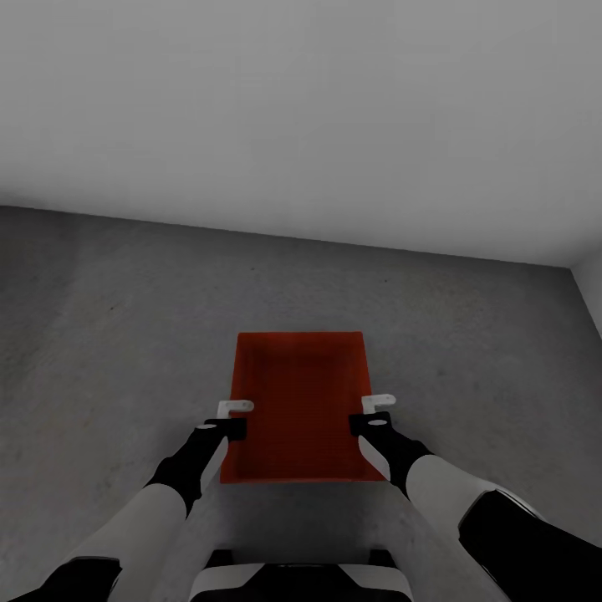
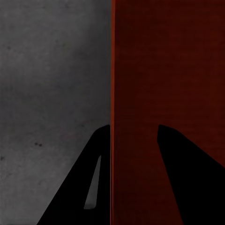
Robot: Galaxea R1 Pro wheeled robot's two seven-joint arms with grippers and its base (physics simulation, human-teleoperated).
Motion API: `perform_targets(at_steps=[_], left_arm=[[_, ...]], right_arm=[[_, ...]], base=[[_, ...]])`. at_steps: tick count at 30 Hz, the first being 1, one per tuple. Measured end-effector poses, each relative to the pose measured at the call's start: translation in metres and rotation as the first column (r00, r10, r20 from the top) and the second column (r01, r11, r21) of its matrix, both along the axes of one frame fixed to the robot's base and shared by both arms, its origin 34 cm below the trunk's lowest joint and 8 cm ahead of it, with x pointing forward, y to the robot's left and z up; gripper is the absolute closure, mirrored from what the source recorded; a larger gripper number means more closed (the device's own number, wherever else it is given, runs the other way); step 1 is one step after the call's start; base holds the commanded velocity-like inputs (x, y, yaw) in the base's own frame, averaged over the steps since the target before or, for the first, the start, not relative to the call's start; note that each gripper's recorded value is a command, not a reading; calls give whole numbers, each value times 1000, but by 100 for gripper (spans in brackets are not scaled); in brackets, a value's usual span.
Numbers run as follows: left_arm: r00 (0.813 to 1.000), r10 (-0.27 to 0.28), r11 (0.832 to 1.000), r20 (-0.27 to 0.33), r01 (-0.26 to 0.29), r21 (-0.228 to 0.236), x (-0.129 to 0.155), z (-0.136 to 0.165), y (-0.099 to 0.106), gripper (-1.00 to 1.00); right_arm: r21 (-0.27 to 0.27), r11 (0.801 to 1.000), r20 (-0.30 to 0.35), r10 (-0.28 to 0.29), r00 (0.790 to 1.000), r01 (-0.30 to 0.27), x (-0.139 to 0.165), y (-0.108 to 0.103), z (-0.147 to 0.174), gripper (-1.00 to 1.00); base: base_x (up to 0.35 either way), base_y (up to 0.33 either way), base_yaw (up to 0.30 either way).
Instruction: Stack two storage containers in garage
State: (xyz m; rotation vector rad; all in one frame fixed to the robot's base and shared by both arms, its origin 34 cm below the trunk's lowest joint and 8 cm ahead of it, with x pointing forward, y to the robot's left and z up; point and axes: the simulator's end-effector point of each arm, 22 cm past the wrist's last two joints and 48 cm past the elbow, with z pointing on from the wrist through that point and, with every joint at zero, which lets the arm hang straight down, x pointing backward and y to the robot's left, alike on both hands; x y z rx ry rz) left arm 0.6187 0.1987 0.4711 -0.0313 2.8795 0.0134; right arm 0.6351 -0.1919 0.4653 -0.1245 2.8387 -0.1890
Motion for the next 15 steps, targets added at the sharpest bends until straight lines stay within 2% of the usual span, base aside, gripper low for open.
perform_targets(at_steps=[15], left_arm=[[1000,0,1000,0,0,0,0,0,0,100]], right_arm=[[0,1000,0,0,1000,0,0,0,0,100]], base=[[0,-30,0]])
